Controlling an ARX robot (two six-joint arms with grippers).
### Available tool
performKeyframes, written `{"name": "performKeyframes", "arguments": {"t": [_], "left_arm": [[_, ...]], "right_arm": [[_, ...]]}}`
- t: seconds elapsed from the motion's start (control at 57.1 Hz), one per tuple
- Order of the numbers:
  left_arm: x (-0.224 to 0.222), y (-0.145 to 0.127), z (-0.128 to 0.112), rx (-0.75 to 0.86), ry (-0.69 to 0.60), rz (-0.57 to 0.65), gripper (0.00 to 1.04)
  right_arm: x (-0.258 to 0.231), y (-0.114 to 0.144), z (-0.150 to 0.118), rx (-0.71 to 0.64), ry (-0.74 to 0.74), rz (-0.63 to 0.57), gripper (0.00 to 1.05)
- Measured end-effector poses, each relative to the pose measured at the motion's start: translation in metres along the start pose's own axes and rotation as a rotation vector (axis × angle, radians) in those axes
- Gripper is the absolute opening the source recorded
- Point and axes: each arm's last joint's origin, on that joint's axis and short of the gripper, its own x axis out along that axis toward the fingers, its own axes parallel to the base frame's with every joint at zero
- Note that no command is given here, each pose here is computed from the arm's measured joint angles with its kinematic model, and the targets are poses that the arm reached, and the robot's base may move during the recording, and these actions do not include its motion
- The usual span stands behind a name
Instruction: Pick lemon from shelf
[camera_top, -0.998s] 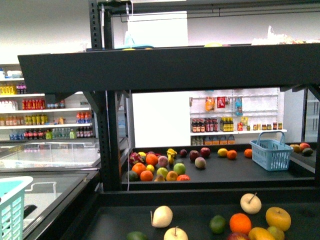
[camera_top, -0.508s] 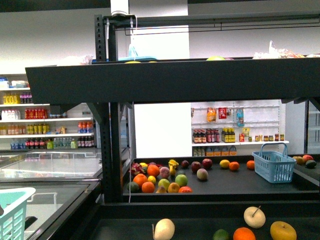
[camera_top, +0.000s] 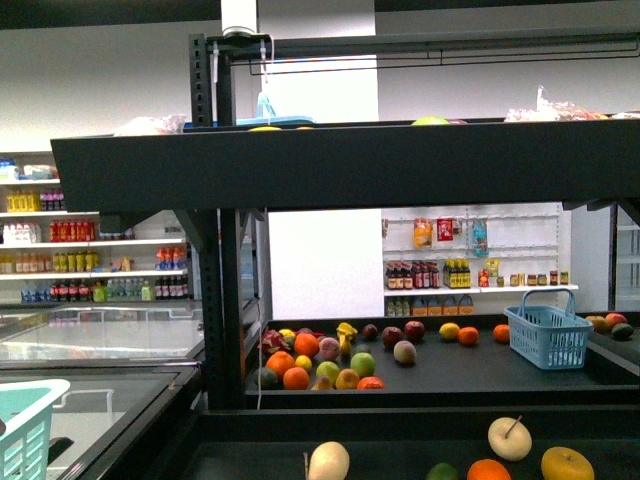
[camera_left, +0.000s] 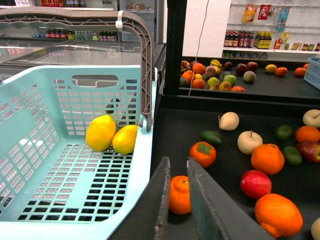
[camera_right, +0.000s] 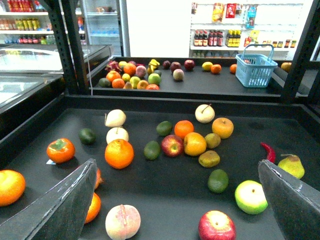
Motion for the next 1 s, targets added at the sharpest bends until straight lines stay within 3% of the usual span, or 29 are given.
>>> {"name": "performKeyframes", "arguments": {"t": [0.193,0.333,0.998], "left_arm": [[0.0,0.0,0.0,0.0,0.0,0.0,0.74],[0.0,0.0,0.0,0.001,0.0,0.0,0.98],[0.0,0.0,0.0,0.0,0.0,0.0,0.97]], "right_arm": [[0.0,0.0,0.0,0.0,0.0,0.0,0.97],[0.0,0.0,0.0,0.0,0.0,0.0,0.97],[0.0,0.0,0.0,0.0,0.0,0.0,0.97]]}}
